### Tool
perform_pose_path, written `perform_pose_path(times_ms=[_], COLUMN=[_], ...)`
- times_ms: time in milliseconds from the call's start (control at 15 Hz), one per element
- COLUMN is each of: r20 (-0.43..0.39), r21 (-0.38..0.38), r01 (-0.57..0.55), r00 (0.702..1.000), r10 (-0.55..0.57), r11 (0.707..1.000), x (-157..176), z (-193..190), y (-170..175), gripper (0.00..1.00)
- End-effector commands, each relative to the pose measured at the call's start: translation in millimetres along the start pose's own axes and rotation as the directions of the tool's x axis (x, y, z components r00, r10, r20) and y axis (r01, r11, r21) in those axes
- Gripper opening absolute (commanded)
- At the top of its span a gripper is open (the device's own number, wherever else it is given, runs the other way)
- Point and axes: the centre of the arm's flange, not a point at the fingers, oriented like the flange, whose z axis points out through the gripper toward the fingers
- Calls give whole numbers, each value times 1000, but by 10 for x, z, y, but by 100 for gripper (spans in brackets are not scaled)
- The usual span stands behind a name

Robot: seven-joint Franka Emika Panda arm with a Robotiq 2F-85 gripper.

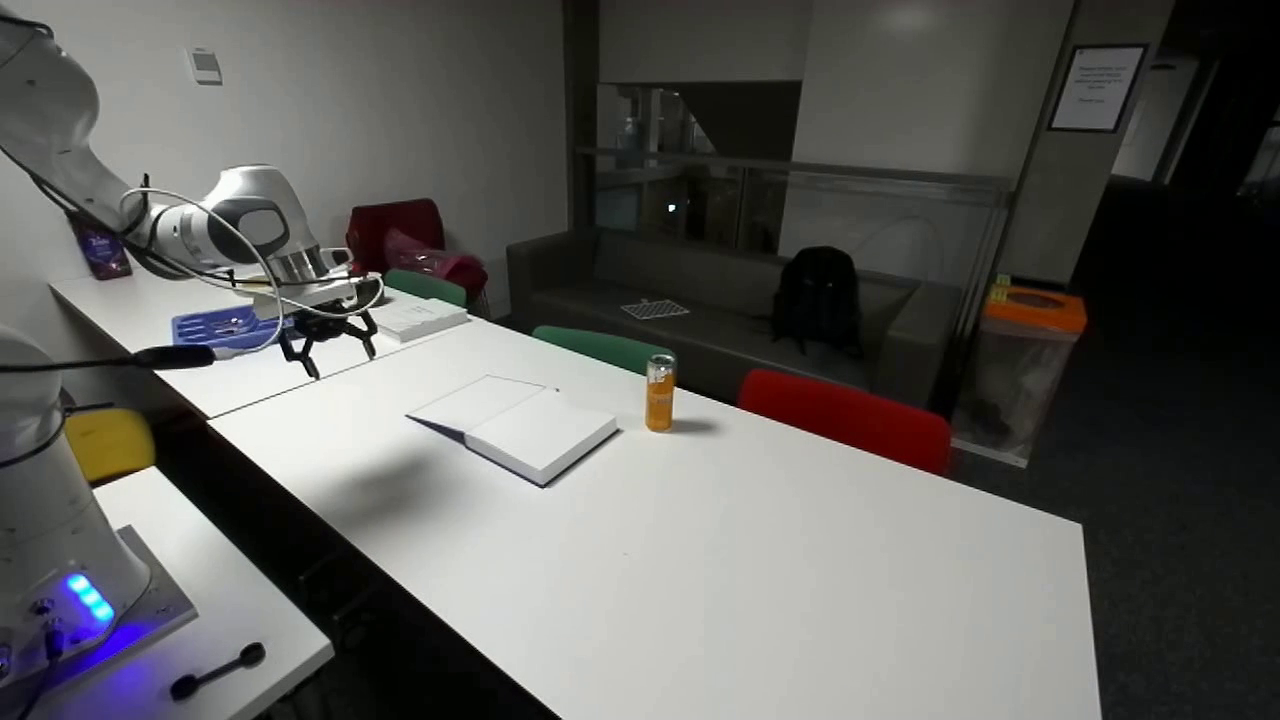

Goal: Close the blue book

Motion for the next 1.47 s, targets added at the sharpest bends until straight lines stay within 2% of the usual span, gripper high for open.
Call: perform_pose_path(times_ms=[0, 67, 133, 200, 533, 733, 867, 1067, 1267, 1400], r20=[-13, -25, -40, -19, -16, 7, 1, -35, -75, -93], r21=[-69, -53, -6, -22, -1, -124, -225, -318, -375, -389], r01=[118, 135, 145, 111, 131, 193, 268, 315, 329, 331], r00=[993, 990, 989, 994, 991, 981, 962, 939, 921, 915], r10=[-119, -136, -145, -112, -131, -194, -275, -343, -382, -394], r11=[991, 989, 989, 994, 991, 973, 937, 894, 867, 860], x=[216, 231, 221, 195, 215, 235, 282, 305, 289, 285], z=[298, 342, 361, 266, 377, 481, 524, 526, 544, 611], y=[-6, -7, -11, -112, -105, -92, -55, -15, 4, 28], gripper=[100, 100, 100, 100, 100, 100, 100, 100, 100, 100])
